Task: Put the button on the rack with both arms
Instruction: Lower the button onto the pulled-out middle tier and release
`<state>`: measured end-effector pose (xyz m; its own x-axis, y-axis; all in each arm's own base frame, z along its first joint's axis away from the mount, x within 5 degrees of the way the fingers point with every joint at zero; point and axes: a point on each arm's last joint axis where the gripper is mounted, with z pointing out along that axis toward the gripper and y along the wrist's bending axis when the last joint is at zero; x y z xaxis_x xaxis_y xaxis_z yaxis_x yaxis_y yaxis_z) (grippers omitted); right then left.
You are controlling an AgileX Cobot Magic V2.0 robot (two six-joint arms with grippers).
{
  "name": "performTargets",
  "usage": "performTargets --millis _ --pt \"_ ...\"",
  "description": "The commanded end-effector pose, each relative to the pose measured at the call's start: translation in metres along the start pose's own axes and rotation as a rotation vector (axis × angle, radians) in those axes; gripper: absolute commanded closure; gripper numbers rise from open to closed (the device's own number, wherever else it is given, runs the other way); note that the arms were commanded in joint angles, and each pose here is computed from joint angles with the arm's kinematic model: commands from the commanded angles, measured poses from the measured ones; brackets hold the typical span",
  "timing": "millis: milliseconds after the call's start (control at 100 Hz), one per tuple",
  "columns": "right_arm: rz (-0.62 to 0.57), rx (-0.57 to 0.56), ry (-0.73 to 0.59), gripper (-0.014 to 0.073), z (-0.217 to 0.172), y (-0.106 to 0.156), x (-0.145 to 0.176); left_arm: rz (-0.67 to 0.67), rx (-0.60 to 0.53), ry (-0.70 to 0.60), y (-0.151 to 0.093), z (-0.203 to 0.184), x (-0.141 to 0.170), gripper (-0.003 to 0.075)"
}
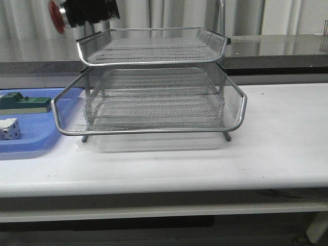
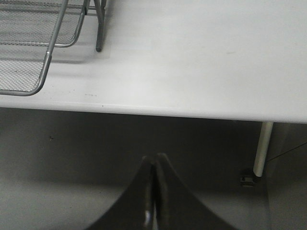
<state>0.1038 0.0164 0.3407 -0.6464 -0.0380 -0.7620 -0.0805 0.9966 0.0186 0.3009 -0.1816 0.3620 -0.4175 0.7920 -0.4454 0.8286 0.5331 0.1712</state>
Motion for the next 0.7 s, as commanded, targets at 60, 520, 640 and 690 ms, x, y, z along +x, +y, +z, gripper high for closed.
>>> performTargets --millis 60,520,640,690 --pt "-0.006 0.006 -0.081 0.0663 -0.006 -0.001 -0.01 0.015 -0.003 -0.062 -0.005 0.009 -0.017 0.0734" --pt "-0.006 0.006 -0.081 0.0663 -0.006 -0.001 -0.01 0.02 0.015 -0.04 -0.004 0.077 -0.029 0.0733" --pt "-0.006 0.006 -0.081 0.0663 -0.006 -0.001 -0.01 0.02 0.013 -0.043 -0.004 0.077 -0.029 0.0719" --pt "-0.006 0.006 -0.081 0.0663 -0.006 -0.001 -0.01 0.02 0.013 -0.043 -0.004 0.077 -0.029 0.0694"
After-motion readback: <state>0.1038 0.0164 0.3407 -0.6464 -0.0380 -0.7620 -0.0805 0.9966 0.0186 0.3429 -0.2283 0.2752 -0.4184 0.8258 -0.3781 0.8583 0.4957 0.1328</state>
